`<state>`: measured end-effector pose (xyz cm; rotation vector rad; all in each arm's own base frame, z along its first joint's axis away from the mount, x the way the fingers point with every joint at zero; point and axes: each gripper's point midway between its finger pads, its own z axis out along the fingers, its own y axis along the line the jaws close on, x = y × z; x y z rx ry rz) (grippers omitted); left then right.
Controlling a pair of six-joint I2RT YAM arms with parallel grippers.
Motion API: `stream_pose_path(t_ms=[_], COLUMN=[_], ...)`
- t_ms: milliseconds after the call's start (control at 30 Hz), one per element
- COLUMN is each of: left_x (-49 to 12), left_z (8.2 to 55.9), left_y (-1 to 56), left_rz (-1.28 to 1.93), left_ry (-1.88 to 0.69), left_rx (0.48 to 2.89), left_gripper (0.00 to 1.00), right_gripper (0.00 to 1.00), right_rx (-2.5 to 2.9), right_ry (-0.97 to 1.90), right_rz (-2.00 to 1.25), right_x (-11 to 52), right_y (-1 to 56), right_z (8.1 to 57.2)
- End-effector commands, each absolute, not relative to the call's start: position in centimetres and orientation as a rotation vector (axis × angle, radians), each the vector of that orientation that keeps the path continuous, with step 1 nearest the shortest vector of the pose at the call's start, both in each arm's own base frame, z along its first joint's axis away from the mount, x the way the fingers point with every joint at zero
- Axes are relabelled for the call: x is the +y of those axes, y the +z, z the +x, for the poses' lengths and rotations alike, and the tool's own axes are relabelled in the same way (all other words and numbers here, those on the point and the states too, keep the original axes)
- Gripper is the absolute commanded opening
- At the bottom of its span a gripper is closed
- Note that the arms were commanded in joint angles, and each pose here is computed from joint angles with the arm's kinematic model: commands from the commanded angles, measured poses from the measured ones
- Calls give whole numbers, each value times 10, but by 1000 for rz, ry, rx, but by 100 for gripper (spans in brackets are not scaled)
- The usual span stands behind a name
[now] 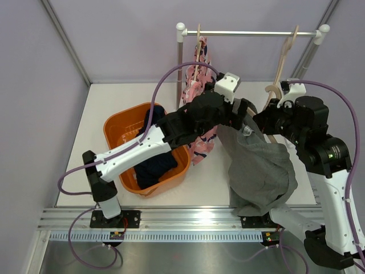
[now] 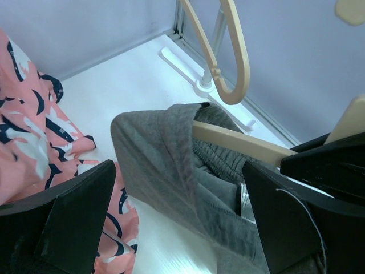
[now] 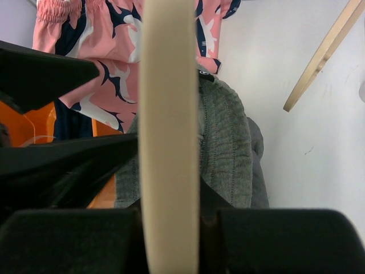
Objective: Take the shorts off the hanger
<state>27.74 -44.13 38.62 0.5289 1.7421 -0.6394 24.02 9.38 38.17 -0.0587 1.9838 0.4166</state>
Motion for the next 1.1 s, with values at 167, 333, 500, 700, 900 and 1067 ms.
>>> stream_pose_path(t_ms=[167, 333, 500, 700, 900, 1067], left_x=[-450, -449, -444, -441, -425, -415], left_z=[292, 299, 312, 334, 367, 398], left_y=[378, 371, 365, 360, 359, 343], left_rz=[511, 501, 476, 471, 399, 349], left_ry=[-564, -520, -487, -517, -467, -440], left_rx=[1756, 1763, 1775, 1781, 1777, 1815], left_gripper=[95, 81, 56, 25, 0, 0], right_gripper=[0, 0, 0, 0, 0, 0], right_rx=[1871, 1867, 1859, 1852, 1842, 1818], right_ry=[476, 479, 483, 508, 526, 534], right_rz=[-82, -88, -91, -112, -128, -137], right_x=[101, 101, 101, 104, 105, 103], right_y=[414, 416, 419, 424, 429, 437], right_z=[237, 235, 231, 225, 217, 208])
